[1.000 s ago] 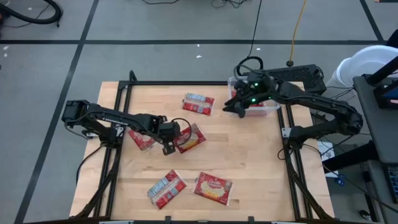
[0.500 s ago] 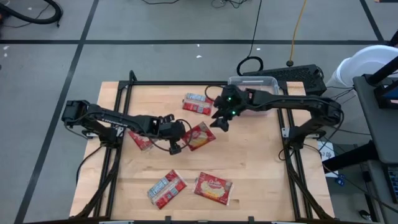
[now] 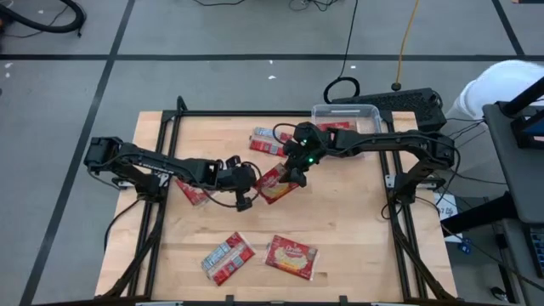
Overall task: Sort popcorn bags into baskets
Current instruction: Put the popcorn bag into the transparent container
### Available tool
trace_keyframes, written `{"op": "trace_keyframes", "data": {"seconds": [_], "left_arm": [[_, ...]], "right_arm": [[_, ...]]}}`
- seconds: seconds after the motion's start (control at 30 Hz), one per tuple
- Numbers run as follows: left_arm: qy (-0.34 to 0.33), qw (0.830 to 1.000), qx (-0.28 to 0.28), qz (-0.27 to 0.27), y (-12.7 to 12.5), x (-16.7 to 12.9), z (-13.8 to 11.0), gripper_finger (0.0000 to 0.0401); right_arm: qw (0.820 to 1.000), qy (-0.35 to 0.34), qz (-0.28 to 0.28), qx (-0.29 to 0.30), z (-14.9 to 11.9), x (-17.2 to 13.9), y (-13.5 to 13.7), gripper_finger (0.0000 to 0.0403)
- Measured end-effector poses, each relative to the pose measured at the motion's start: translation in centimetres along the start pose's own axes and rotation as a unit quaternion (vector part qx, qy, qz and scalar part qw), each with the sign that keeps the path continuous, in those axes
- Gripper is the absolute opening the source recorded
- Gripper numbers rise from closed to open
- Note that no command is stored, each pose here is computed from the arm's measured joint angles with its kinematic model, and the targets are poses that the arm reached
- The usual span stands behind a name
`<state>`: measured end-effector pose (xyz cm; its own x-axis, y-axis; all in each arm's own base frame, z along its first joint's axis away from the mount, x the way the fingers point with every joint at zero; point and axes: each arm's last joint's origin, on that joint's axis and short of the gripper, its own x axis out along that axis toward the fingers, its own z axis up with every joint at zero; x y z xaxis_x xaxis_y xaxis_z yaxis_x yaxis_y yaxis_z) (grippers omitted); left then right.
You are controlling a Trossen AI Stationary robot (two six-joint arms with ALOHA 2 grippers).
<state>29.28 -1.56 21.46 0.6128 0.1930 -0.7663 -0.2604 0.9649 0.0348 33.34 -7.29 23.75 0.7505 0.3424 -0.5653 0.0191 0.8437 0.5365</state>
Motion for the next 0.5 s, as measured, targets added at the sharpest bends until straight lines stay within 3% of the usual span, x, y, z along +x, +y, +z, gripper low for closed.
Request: {"op": "trace_keyframes", "data": {"seconds": [0.27, 0.5], "left_arm": [[-0.019, 0.999, -0.039, -0.002, 0.0, 0.0, 0.4, 0.0008], [-0.049, 0.995, -0.085, 0.005, 0.2, 0.0, 1.0, 0.0081]], "right_arm": [[1.0, -0.013, -0.005, 0.001, 0.4, -1.0, -0.2, 0.011], [0.999, -0.026, -0.019, 0.014, 0.7, -2.2, -1.1, 0.0018]]}}
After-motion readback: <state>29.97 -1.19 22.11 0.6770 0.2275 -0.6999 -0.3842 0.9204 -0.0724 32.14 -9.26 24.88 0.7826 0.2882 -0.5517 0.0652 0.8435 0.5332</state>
